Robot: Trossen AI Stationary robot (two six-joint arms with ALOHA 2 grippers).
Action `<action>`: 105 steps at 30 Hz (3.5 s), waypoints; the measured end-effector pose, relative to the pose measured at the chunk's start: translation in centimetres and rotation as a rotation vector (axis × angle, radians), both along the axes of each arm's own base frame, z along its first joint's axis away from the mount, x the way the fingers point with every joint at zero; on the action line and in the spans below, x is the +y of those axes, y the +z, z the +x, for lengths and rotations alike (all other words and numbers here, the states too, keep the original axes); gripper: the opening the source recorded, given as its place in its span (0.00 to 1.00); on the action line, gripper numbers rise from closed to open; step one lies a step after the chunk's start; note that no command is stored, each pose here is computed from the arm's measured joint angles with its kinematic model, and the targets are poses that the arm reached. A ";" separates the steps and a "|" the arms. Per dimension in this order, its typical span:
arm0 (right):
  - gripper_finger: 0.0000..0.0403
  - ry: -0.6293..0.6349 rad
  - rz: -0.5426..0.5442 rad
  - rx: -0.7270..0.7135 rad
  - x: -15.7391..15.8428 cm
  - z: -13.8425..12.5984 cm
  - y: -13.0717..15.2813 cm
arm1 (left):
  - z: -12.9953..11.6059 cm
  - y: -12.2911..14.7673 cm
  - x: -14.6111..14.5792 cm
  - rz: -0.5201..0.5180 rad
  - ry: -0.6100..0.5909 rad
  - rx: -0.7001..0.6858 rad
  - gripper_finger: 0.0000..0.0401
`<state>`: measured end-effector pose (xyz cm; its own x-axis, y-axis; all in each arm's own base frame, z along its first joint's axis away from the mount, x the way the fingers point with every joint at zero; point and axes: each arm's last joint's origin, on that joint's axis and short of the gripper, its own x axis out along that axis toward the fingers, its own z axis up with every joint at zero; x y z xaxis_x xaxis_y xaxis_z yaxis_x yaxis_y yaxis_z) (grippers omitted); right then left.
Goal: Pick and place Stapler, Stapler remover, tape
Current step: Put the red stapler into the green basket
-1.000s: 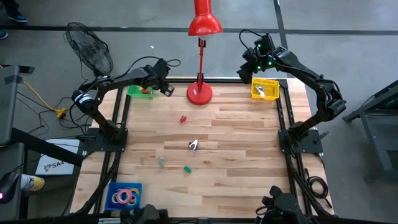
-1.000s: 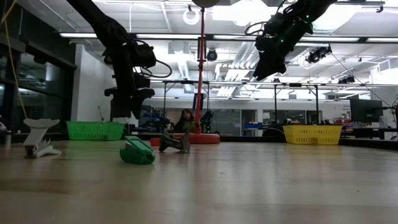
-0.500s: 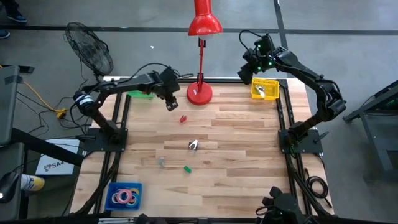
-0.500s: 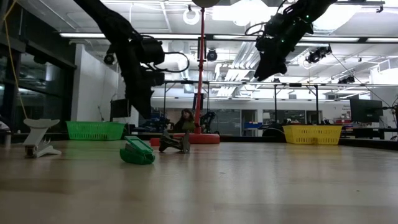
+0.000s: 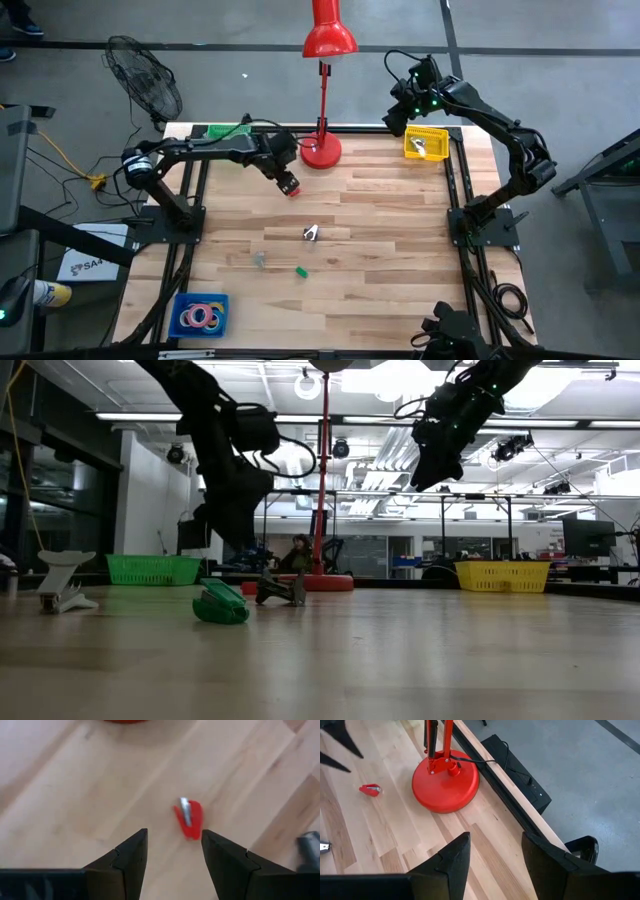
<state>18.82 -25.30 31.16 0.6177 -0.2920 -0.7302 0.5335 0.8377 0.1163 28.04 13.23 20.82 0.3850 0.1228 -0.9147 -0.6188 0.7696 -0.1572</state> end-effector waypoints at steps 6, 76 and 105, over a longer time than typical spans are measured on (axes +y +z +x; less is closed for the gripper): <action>0.42 0.001 0.000 0.000 0.0 0.0 0.0 | 1.1 -0.9 -1.7 -0.038 0.070 0.021 0.47; 0.42 -0.021 0.039 0.018 0.2 -0.1 -0.2 | 1.0 -3.6 0.9 -0.039 0.107 0.089 0.21; 0.42 -0.047 -0.045 -0.005 -0.4 0.1 0.3 | -10.3 1.2 9.5 0.189 0.569 0.275 0.19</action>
<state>18.95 -25.67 31.43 0.6060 -0.3535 -0.7126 0.5721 0.8161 0.0817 17.70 22.76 21.99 -0.0317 0.4063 -0.9132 -0.9357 0.3090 0.1700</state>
